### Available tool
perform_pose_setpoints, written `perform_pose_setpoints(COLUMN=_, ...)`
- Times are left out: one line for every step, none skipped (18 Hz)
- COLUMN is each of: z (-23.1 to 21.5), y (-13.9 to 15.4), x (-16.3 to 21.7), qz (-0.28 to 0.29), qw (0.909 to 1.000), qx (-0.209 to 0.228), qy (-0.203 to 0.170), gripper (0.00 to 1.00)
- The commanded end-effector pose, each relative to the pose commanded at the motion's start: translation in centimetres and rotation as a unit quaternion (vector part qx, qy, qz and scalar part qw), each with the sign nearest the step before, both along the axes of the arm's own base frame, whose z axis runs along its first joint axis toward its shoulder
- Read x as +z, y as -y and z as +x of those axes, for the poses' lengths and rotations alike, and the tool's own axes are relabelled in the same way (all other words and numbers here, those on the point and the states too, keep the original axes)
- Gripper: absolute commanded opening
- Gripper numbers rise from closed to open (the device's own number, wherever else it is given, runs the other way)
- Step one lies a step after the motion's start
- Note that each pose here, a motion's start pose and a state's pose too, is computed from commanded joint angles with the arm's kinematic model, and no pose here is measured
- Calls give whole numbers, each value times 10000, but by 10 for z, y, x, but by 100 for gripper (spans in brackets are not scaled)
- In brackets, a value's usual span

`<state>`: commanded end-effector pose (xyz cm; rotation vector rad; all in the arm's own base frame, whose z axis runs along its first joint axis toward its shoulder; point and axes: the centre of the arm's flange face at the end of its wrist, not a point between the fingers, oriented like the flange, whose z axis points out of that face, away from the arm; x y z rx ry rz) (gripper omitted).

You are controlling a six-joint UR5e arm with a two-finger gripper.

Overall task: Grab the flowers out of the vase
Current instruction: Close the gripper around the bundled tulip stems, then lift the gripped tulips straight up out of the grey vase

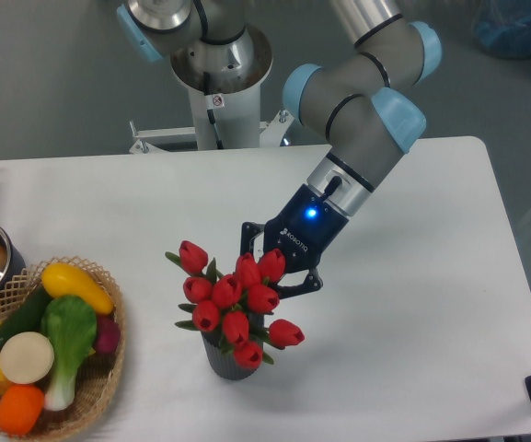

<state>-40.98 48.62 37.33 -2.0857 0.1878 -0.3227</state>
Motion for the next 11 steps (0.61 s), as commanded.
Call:
perform_pose_setpoints(z=-1, y=2, x=7, qz=14, qw=10000, qx=41, qy=-9, gripper=0)
perform_pose_setpoints(z=-1, y=2, x=11, qz=13, qw=10000, qx=66, qy=-8, gripper=0)
perform_pose_setpoints(z=-3, y=2, x=16, qz=29, qw=10000, qx=94, qy=-7, gripper=0)
perform_pose_setpoints(z=-4, y=1, x=20, qz=28, qw=9999, qx=127, qy=17, gripper=0)
perform_pose_setpoints(z=-6, y=0, x=25, qz=32, qw=9999, qx=164, qy=34, gripper=0)
perform_pose_setpoints(z=-7, y=-1, x=29, qz=32, qw=9998, qx=197, qy=58, gripper=0)
perform_pose_setpoints(z=-9, y=-1, x=34, qz=48, qw=9997, qx=224, qy=60, gripper=0)
perform_pose_setpoints(z=-10, y=1, x=37, qz=53, qw=9996, qx=257, qy=66, gripper=0)
perform_pose_setpoints(z=-10, y=1, x=41, qz=72, qw=9996, qx=273, qy=55, gripper=0)
perform_pose_setpoints(z=-11, y=2, x=46, qz=105, qw=9995, qx=279, qy=46, gripper=0)
perform_pose_setpoints(z=-12, y=6, x=50, qz=155, qw=9993, qx=314, qy=103, gripper=0)
